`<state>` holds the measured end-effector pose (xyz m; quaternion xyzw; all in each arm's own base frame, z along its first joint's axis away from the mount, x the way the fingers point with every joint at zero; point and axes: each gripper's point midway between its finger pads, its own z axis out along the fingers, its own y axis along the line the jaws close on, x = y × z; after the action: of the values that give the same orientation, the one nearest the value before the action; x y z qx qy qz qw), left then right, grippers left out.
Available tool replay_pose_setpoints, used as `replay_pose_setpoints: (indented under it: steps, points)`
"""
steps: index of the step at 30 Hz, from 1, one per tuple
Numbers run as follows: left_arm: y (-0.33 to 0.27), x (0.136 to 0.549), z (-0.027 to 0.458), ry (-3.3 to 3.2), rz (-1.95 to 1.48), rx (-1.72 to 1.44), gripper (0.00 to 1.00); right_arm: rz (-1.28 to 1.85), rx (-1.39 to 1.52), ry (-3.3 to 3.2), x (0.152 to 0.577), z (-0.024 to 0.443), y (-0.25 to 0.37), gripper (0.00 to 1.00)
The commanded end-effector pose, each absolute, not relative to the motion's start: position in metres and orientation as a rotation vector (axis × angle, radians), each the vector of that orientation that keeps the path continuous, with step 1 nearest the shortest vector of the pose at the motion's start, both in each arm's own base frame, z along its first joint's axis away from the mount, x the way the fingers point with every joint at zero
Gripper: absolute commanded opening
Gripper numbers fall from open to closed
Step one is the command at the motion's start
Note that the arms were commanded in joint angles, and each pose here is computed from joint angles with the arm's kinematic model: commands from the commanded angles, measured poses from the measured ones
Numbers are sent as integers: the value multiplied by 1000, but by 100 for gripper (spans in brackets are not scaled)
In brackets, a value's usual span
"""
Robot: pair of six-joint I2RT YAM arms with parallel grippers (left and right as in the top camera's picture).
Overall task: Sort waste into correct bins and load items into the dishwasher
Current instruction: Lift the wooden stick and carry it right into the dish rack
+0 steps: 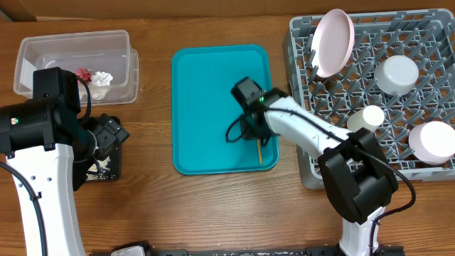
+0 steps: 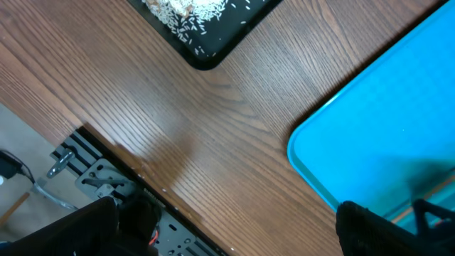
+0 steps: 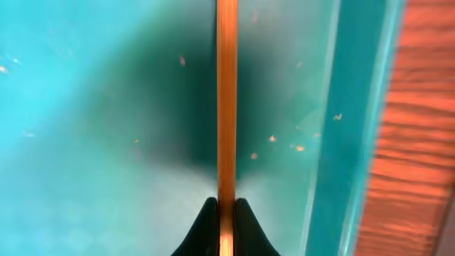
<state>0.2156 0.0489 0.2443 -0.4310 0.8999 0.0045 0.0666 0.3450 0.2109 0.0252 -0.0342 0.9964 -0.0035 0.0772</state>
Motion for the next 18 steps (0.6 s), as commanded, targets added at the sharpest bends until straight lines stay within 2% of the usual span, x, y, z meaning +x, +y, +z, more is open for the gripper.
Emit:
replay_pose_setpoints:
  steps: [1, 12, 18]
  points:
    - [52, 215, 243, 2710, 40, -1309, 100, 56, -59, 2903, 381, 69, 211, 4]
    - [52, 215, 243, 2710, 40, -1309, 100, 91, -59, 2658, 458, 187, 146, 4]
    - [52, 215, 243, 2710, 40, -1309, 100, 85, -64, 2617, 482, 198, 90, 4]
